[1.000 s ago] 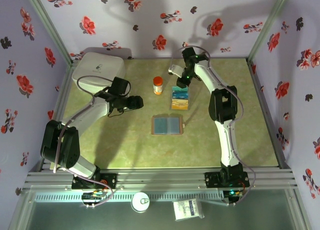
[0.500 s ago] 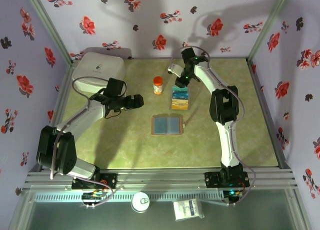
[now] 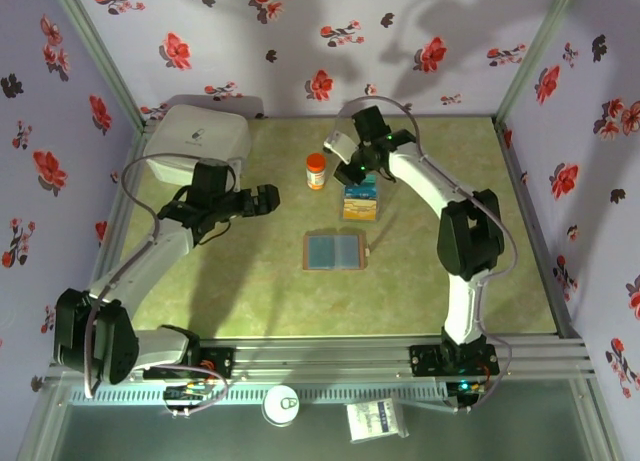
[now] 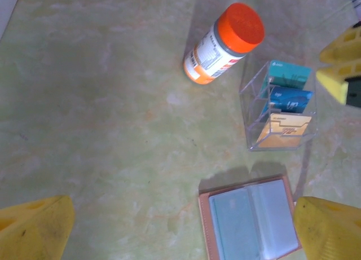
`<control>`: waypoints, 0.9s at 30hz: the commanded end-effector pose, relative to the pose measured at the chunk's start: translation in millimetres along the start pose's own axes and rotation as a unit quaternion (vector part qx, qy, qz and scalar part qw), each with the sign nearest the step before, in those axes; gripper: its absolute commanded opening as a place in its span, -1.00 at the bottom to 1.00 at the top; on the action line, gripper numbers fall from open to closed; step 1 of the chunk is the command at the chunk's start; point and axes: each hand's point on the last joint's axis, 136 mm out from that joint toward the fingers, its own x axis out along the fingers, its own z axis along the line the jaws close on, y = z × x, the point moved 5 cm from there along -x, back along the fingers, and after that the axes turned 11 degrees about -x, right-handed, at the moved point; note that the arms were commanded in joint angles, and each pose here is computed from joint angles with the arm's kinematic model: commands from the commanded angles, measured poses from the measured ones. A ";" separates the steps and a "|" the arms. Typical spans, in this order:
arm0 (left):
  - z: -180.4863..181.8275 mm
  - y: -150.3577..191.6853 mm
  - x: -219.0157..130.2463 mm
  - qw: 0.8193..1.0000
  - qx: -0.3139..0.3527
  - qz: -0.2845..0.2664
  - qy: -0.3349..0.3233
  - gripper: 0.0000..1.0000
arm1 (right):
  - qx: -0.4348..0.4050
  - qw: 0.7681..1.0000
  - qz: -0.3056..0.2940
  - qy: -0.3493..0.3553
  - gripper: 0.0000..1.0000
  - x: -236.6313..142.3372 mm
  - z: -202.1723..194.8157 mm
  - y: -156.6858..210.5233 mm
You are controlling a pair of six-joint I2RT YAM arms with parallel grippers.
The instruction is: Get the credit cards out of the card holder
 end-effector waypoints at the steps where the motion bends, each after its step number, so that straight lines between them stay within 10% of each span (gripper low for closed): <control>1: -10.9 -2.8 -5.9 0.998 0.030 -0.014 0.049 0.99 | 0.025 0.999 -0.041 -0.019 -0.42 -8.3 28.1 -19.7; 16: -7.0 46.5 27.5 0.988 -0.075 0.081 0.110 0.98 | 0.165 0.986 -0.028 -0.018 -0.42 -1.3 129.0 -5.8; 27: -23.7 97.3 55.8 0.971 -0.166 0.100 0.137 0.93 | 0.435 0.895 -0.098 -0.028 -0.42 -15.3 163.0 8.0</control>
